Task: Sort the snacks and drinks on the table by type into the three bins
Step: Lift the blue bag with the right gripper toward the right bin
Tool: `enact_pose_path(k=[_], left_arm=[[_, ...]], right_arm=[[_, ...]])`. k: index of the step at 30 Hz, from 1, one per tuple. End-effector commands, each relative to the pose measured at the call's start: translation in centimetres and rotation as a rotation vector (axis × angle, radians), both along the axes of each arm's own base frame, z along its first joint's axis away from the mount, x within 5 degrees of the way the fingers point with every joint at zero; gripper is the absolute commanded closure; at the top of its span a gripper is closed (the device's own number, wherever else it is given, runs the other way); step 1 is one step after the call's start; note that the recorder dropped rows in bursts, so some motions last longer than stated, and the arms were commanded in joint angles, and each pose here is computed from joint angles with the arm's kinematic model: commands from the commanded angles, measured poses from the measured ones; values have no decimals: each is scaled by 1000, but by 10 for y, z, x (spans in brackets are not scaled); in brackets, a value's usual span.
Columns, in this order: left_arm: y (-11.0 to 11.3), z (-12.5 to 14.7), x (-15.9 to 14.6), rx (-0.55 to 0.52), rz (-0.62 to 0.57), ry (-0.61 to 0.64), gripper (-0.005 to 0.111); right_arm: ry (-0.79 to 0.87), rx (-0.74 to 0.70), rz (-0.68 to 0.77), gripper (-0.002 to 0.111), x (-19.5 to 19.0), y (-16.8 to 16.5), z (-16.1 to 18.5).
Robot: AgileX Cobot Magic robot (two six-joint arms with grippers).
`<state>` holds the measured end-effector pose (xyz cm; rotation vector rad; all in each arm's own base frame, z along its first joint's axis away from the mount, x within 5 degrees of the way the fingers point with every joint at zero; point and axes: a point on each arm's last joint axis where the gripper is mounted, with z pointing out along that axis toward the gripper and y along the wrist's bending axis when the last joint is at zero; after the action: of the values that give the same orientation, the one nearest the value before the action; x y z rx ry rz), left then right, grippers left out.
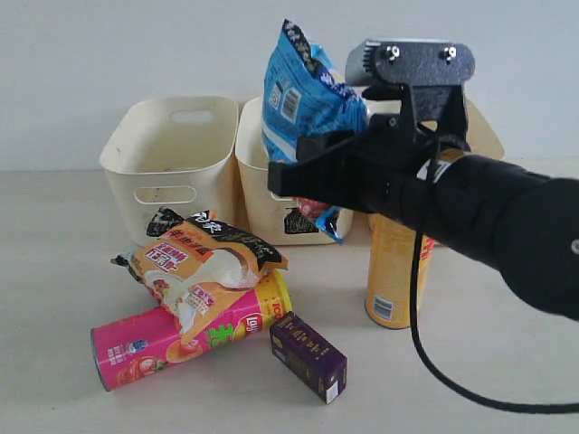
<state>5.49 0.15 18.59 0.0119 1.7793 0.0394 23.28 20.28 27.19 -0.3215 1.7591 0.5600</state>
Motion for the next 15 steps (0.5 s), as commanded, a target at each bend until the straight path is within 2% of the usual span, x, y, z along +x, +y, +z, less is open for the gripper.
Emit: enact_pose_path(k=[1,7,15], left_arm=[[0,2,0,0,2,-11,102],[0,2,0,0,2,-11,102],[0,2,0,0,2,-11,102]], right_arm=[[-64,18,-21,109,11,-1,29],[-36,22,-91,109,42,-27,56],[-35,-2,-250,109,72,-78,62]])
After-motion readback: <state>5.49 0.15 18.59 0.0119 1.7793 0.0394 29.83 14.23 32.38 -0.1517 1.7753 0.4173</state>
